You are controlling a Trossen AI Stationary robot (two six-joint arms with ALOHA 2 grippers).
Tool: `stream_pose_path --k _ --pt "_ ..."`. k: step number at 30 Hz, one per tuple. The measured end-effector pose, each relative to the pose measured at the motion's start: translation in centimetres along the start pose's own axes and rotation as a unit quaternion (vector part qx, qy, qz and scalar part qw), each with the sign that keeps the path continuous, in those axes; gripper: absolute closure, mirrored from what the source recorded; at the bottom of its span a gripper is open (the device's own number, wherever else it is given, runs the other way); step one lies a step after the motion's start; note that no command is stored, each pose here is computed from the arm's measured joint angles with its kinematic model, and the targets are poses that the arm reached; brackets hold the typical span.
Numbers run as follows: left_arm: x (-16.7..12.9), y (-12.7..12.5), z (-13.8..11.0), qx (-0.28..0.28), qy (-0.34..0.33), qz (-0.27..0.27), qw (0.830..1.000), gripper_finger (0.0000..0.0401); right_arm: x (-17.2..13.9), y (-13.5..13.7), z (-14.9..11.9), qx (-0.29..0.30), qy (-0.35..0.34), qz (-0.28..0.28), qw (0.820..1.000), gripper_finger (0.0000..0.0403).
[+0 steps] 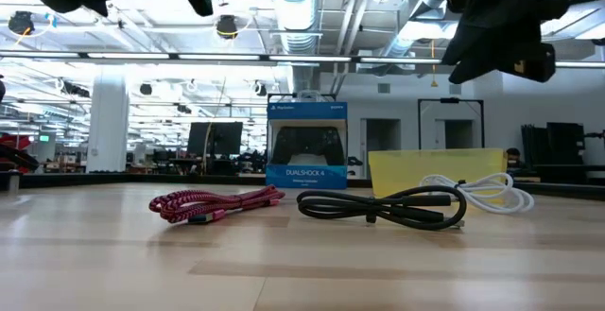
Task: Pick and place USB-C Cables
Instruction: Put the blue charger cable into the yellow bin
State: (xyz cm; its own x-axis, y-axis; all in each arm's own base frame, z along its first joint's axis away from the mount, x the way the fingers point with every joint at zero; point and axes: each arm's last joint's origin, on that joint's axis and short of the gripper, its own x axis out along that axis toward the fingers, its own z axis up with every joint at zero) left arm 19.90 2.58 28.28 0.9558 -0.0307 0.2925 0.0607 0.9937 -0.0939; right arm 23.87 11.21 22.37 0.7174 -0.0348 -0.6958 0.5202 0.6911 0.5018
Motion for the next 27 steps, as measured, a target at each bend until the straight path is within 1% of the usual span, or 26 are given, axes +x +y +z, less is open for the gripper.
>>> stream_pose_path --k 6,9,11,13,16,20,24,27 --pt "0.9 0.6 -1.0 0.004 -0.005 0.028 1.0 0.0397 0.2 0.1 0.6 -0.027 -0.012 0.009 1.0 0.0269" --pt "2.5 1.3 -0.9 0.009 -0.023 0.027 0.999 0.0397 0.3 -0.1 1.1 -0.027 -0.019 0.007 0.999 0.0269" --pt "3.8 2.0 -1.0 0.01 -0.018 0.019 1.0 0.0397 0.4 -0.2 1.4 -0.022 -0.022 0.004 0.999 0.0269" --pt "5.4 2.7 -1.4 0.009 -0.004 0.009 1.0 0.0397 0.5 -0.2 1.7 -0.014 -0.03 0.011 0.999 0.0269" --pt "8.0 3.7 -1.6 0.006 0.004 -0.018 1.0 0.0397 0.6 0.2 2.4 0.004 -0.05 0.036 0.998 0.0269" --pt "11.6 5.0 -2.2 0.0 0.0 -0.057 0.998 0.0397 0.2 0.7 3.2 0.022 -0.096 0.055 0.994 0.0269" --pt "14.7 6.6 -2.9 -0.023 -0.033 -0.102 0.994 0.0397 -1.1 0.5 3.3 0.012 -0.107 0.051 0.993 0.0269" --pt "16.5 8.1 -4.1 -0.06 -0.033 -0.124 0.99 0.0397 -3.2 0.1 3.1 -0.018 -0.134 0.026 0.99 0.0269"
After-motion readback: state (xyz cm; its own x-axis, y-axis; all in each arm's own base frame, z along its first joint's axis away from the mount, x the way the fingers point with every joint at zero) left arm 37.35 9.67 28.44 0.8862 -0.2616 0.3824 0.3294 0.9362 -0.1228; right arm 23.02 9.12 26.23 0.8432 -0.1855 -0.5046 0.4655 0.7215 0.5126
